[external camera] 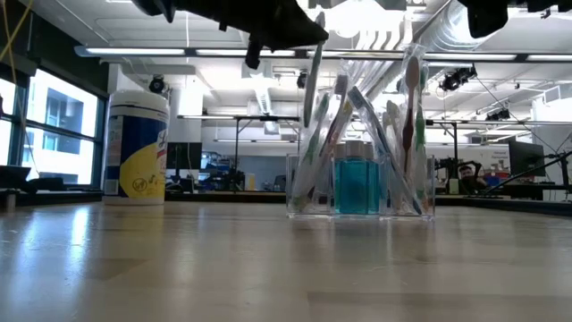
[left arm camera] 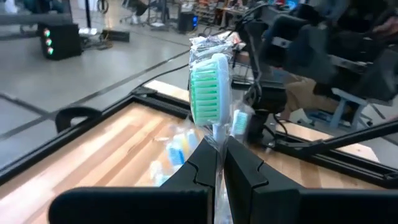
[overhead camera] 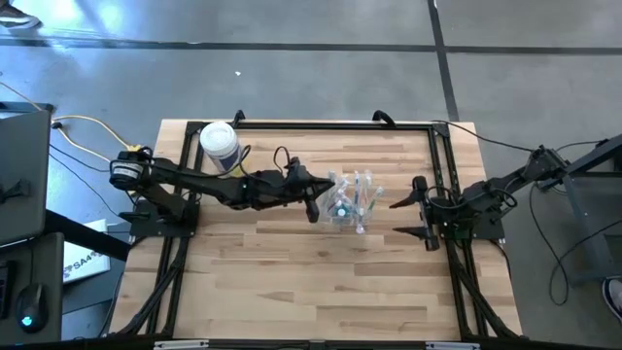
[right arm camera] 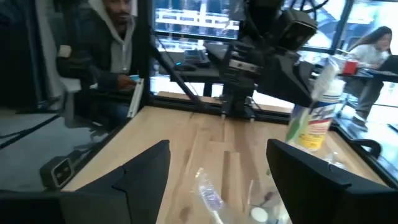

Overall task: Pick & Place toothbrushing station
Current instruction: Put the green toothbrush into the left section of the transparent organizer

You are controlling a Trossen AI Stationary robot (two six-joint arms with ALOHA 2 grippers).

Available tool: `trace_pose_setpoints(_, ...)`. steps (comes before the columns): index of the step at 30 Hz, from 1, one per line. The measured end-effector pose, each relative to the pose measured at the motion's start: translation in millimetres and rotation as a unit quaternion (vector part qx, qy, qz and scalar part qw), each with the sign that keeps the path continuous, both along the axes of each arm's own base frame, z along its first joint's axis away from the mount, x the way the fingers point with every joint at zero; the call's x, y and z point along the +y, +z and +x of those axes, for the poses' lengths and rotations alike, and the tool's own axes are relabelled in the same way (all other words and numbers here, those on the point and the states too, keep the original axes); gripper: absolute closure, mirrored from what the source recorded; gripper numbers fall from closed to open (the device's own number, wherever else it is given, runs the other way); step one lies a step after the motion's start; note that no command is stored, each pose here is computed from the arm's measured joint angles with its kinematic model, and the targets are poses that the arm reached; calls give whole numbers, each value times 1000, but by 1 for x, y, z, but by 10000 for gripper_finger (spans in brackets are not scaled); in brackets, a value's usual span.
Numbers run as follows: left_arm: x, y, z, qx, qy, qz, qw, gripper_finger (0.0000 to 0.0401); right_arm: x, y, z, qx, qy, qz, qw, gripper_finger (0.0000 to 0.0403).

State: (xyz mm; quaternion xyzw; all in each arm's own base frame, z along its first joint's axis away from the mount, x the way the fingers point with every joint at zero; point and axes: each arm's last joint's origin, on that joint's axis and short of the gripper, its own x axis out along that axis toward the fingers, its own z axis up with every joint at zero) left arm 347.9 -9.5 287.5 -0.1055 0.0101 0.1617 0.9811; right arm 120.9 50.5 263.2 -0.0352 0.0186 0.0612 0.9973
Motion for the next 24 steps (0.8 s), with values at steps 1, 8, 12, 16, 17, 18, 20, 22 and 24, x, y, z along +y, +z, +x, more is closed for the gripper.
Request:
trace_pose_setpoints(1, 0, -1, 0, 2, 2, -6, 1000, 395, 0, 0, 0, 1, 5, 0, 1000, 142)
trace_pose_setpoints(8, 2, -18, 8, 19, 19, -34, 999, 395, 1, -1, 0, 3, 22, -2, 1000, 142)
trace_pose_setpoints(12, 2, -29, 12, 40, 23, -48, 998, 395, 1, -1, 0, 3, 22, -3, 1000, 142)
trace_pose_setpoints(16, 2, -32, 14, 43, 26, -50, 997, 395, 1, -1, 0, 6, 22, -4, 1000, 142)
trace_pose_setpoints(17, 2, -31, 14, 42, 26, -50, 998, 395, 1, -1, 0, 7, 22, -4, 1000, 142)
trace_pose_setpoints(18, 2, -32, 14, 43, 26, -50, 997, 395, 1, -2, 0, 9, 23, -3, 1000, 142)
trace_pose_setpoints(20, 2, -35, 15, 49, 27, -50, 997, 395, 1, -2, 0, 11, 23, -4, 1000, 142)
trace_pose_setpoints(22, 2, -37, 15, 57, 28, -52, 997, 395, 1, -2, 0, 12, 23, -4, 1000, 142)
trace_pose_setpoints(24, 2, -42, 17, 62, 36, -59, 996, 395, 1, -2, 0, 12, 23, -4, 1000, 142)
